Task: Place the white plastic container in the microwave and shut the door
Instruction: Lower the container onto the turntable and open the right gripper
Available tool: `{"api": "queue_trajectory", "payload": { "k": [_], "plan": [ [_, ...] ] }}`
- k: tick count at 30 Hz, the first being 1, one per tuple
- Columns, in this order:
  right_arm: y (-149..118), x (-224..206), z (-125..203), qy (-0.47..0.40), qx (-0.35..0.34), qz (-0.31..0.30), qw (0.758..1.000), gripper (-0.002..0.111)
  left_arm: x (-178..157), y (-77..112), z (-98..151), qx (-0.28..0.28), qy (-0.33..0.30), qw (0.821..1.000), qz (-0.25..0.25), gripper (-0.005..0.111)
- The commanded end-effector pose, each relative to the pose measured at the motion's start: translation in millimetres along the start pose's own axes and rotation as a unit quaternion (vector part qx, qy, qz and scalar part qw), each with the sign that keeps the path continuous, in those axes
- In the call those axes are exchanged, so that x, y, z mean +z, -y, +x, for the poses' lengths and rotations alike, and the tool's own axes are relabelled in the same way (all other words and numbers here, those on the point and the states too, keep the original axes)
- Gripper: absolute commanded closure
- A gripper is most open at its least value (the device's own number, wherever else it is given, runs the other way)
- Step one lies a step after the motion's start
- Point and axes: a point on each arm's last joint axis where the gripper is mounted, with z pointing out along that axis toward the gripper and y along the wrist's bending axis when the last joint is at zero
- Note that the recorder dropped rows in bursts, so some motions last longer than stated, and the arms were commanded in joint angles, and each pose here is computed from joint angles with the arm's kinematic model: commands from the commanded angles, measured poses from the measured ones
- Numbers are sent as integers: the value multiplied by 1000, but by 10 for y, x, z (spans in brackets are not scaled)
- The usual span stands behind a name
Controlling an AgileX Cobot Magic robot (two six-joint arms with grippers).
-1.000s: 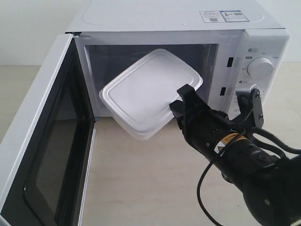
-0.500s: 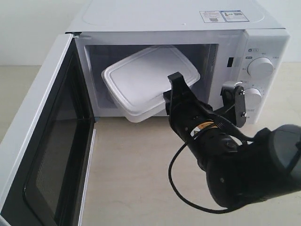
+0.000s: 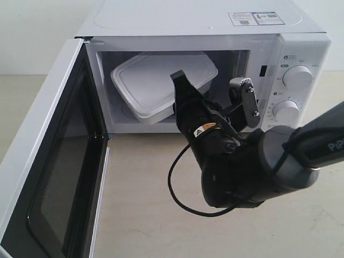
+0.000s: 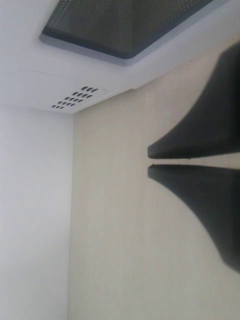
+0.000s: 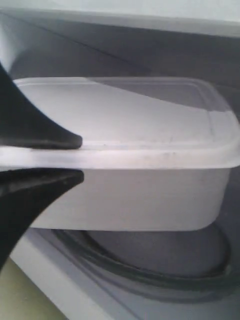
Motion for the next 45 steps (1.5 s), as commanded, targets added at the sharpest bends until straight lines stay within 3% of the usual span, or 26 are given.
{"api": "queue_trajectory", "payload": {
  "k": [1,7,12,23,45],
  "plan": [
    [-36,103,-45,19,-12,-6,1000,109,1,-4,4,-1,4,1000,-2,102],
    [9,180,-194,40,-13,9,999,109,1,-4,4,-1,4,1000,-2,102],
    [-125,294,-142,23,-22,7,999,109,1,-4,4,-1,4,1000,-2,102],
    [-128,332,-131,26,-19,19,999,109,1,-4,4,-1,4,1000,-2,102],
    [39,383,-107,26,-14,39,999,106,1,-4,4,-1,4,1000,-2,102]
  ]
}}
